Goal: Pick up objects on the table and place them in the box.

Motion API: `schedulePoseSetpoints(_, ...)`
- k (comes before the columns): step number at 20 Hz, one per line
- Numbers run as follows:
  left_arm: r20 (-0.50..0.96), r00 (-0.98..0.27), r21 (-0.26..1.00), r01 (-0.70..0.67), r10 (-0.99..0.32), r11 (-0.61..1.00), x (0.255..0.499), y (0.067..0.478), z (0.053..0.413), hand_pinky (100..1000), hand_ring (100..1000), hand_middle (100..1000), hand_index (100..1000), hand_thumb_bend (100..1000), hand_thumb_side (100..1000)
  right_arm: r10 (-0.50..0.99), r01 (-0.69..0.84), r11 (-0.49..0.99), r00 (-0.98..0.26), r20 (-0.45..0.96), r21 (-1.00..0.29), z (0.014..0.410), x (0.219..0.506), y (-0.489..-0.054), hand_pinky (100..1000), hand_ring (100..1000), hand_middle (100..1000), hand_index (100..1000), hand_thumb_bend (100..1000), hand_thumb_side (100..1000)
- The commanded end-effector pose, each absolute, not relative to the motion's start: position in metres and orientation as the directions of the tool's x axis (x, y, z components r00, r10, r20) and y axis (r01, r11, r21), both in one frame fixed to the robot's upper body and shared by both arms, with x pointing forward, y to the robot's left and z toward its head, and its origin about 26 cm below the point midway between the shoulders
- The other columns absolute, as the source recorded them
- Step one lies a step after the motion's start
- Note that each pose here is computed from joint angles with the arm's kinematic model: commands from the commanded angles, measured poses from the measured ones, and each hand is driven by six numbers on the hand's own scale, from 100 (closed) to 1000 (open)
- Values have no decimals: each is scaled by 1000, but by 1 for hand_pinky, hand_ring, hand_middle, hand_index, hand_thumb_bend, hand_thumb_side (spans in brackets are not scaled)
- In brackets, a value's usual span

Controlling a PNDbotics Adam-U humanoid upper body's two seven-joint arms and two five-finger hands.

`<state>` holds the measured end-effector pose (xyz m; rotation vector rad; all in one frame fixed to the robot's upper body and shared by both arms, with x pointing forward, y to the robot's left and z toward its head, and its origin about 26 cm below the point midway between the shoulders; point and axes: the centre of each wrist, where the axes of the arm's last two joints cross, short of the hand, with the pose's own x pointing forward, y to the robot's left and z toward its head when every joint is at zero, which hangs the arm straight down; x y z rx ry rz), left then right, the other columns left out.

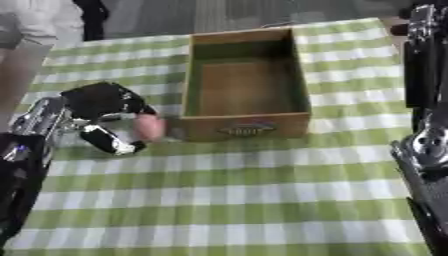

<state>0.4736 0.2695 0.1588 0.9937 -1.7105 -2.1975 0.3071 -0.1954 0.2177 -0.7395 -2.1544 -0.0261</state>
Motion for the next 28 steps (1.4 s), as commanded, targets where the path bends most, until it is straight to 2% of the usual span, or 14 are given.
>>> schedulePoseSetpoints(1, -426, -729, 902, -301, -535, -308, 476, 272, 173, 527, 594, 530, 797, 243, 650, 496, 512, 831, -504, 707, -217, 226, 304, -195, 859, 677, 672, 864, 100, 1000)
schedulePoseSetpoints(3, -426, -727, 903, -308, -539, -298, 476, 272, 170, 514, 583, 520, 781, 198, 599, 496, 512, 831, -504, 707, -217, 226, 304, -195, 859, 677, 672, 864, 100, 1000)
schedulePoseSetpoints(4, -424, -726, 905, -312, -542, -291, 476, 272, 169, 499, 571, 510, 758, 140, 551, 496, 512, 831, -504, 707, -217, 226, 304, -195, 859, 677, 672, 864, 100, 1000)
schedulePoseSetpoints(6, -419, -725, 908, -316, -547, -276, 477, 272, 167, 481, 558, 500, 737, 112, 511, 496, 512, 831, -504, 707, -218, 227, 304, -195, 859, 677, 672, 864, 100, 1000)
schedulePoseSetpoints(12, -413, -723, 911, -322, -553, -259, 477, 271, 162, 430, 520, 474, 674, 123, 436, 495, 510, 832, -505, 707, -218, 227, 304, -195, 859, 677, 672, 864, 100, 1000)
schedulePoseSetpoints(18, -397, -715, 917, -330, -575, -223, 478, 273, 158, 379, 490, 459, 606, 100, 166, 494, 511, 832, -504, 709, -216, 226, 304, -195, 859, 677, 672, 863, 100, 1000)
schedulePoseSetpoints(28, -343, -733, 937, -314, -588, -154, 477, 275, 156, 309, 458, 436, 589, 100, 167, 491, 507, 834, -500, 713, -218, 226, 304, -194, 860, 678, 672, 860, 100, 1000)
